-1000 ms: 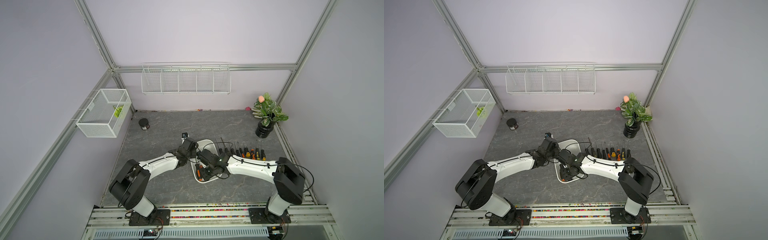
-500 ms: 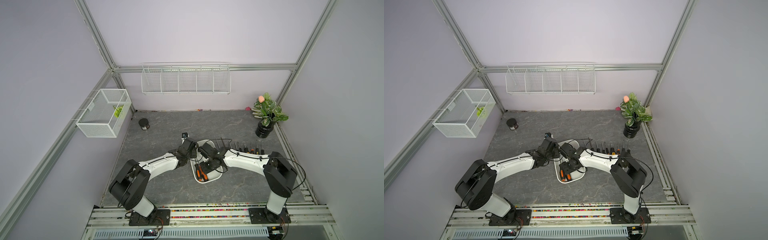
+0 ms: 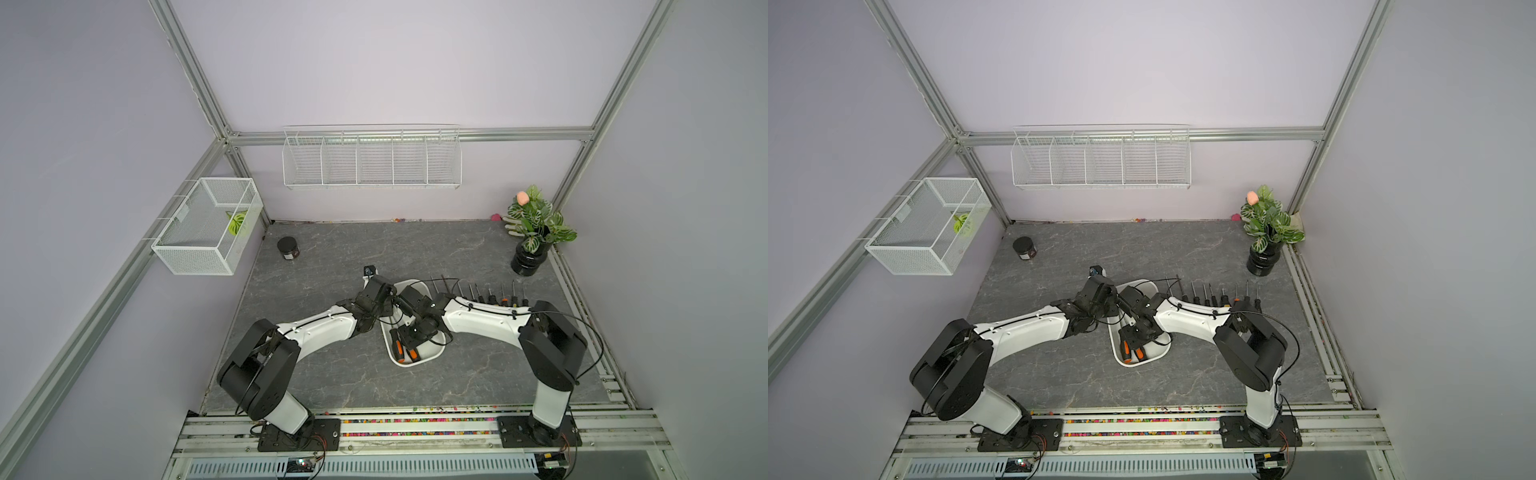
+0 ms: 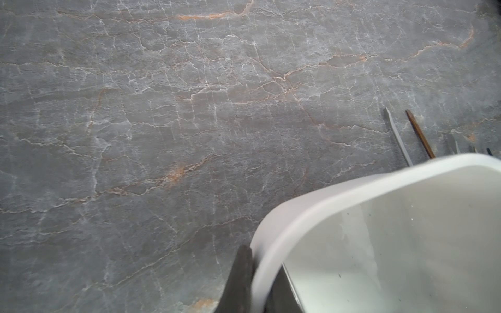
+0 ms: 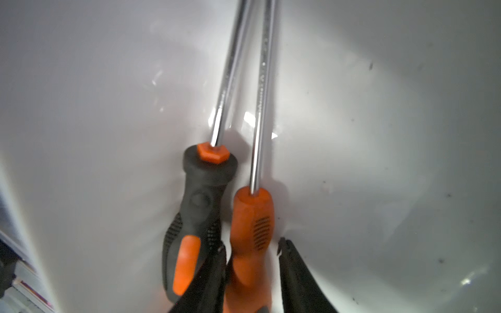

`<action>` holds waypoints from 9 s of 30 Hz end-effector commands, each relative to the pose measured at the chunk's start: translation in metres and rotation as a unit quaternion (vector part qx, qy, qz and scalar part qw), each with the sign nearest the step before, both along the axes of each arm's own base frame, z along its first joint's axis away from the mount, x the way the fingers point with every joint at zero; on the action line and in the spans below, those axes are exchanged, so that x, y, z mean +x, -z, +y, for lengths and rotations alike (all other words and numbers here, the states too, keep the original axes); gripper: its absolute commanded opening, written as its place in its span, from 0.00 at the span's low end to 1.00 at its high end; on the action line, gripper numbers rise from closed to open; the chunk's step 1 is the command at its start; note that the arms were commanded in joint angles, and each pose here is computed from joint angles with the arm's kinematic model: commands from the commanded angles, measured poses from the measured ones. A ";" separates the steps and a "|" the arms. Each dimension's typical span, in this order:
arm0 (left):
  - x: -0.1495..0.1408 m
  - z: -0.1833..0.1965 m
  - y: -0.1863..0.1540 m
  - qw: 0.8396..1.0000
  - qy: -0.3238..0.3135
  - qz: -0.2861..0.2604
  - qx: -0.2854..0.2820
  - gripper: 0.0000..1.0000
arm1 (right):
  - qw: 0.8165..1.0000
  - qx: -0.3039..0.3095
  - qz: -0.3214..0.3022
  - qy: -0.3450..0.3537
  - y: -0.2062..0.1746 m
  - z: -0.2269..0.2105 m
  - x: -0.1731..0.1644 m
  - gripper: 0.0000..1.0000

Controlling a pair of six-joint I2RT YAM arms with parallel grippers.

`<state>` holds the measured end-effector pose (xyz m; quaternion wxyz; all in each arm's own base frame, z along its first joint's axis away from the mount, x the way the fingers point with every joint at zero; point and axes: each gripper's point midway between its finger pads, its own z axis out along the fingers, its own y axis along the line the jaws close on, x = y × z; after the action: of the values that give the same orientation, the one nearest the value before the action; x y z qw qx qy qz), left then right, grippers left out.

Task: Take out the screwdriver from the storage box
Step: Pick up the screwdriver from the storage box, then place the screwdriver at the center of the board, then pick up the screwdriver from the storage box.

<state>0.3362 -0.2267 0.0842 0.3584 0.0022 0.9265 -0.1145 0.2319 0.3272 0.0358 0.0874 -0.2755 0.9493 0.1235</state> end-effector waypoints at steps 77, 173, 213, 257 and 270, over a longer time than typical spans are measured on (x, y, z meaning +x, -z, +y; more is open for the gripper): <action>0.001 0.000 0.008 1.000 0.015 0.008 0.013 0.00 | 0.952 -0.015 -0.065 0.298 -0.081 -0.302 0.070 0.00; 0.001 -0.002 0.008 1.000 0.026 0.004 0.007 0.00 | 0.896 -0.130 0.019 0.423 0.002 -0.437 0.131 0.38; 0.004 0.002 0.003 1.000 0.003 0.013 0.008 0.00 | 0.954 0.078 -0.146 0.251 -0.156 -0.216 0.000 0.46; 0.005 -0.001 0.006 1.000 -0.008 0.026 -0.012 0.00 | 0.995 0.044 -0.076 0.043 -0.041 0.021 -0.011 0.47; 0.005 -0.001 0.005 1.000 -0.008 0.026 -0.016 0.00 | 0.994 0.061 -0.049 0.073 -0.040 0.000 -0.023 0.47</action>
<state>0.3352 -0.2246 0.0749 0.3301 -0.0094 0.9361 -0.1215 0.2131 0.3298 0.0686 0.1605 -0.2198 0.9515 0.1436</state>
